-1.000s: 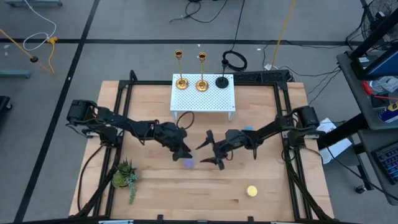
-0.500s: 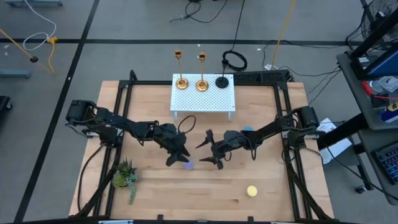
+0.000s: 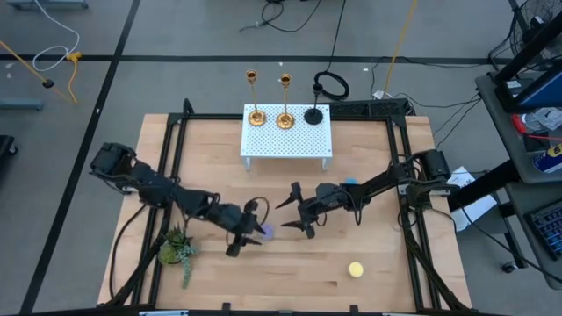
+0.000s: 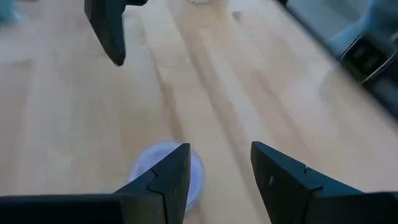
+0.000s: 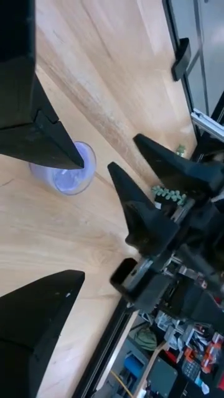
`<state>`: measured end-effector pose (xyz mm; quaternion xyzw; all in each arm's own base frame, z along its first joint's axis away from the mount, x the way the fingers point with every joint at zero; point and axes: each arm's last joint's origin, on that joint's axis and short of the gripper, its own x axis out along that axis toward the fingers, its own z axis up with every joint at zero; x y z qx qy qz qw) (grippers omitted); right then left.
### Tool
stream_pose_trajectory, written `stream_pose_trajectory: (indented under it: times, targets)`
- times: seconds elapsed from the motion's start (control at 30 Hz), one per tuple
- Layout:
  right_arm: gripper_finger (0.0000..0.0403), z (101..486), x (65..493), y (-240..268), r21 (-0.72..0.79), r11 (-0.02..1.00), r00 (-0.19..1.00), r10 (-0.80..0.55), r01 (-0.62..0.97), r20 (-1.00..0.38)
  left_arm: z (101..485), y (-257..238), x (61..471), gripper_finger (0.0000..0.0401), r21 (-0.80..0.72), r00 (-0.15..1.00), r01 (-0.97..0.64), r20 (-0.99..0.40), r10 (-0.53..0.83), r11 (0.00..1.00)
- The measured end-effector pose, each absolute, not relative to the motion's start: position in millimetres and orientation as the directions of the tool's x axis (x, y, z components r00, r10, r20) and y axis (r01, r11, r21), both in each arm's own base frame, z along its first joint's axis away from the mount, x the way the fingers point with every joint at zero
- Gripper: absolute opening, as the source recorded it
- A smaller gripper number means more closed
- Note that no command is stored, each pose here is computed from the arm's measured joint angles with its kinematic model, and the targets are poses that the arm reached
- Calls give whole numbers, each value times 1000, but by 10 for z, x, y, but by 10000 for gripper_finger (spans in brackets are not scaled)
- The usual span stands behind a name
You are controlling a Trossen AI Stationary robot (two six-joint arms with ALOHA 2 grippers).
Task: Pick & Place candle stick holders
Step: Put the purple scented candle on the shelf
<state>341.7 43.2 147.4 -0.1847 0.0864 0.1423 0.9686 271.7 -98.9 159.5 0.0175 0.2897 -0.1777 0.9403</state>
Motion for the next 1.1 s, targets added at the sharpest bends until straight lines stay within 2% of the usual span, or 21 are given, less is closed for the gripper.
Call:
stream_pose_trajectory:
  times: [0.13,0.33,0.7,0.9,1.0,1.1]
  targets:
    - [279,1476,3417,433,-334,891,945,244,-307,-218,1577,-1052,2686,172,74,786,351,-565,-251,933]
    - [279,1489,3420,435,-332,893,948,245,-303,-205,1561,-1008,2708,172,-35,788,261,-570,-234,965]
    - [279,1487,3418,435,-287,910,947,245,-298,-205,1415,-1025,2762,172,-75,759,236,-609,-233,969]
    - [279,1487,3418,435,-287,910,947,245,-298,-205,1375,-1069,2882,172,-36,721,258,-658,-217,966]
    - [279,1487,3418,435,-287,910,947,245,-298,-206,1376,-1048,2890,161,-30,694,251,-691,-201,968]
    - [279,1487,3418,435,-287,910,947,245,-298,-206,1370,-1001,2895,132,-38,687,222,-702,-185,974]
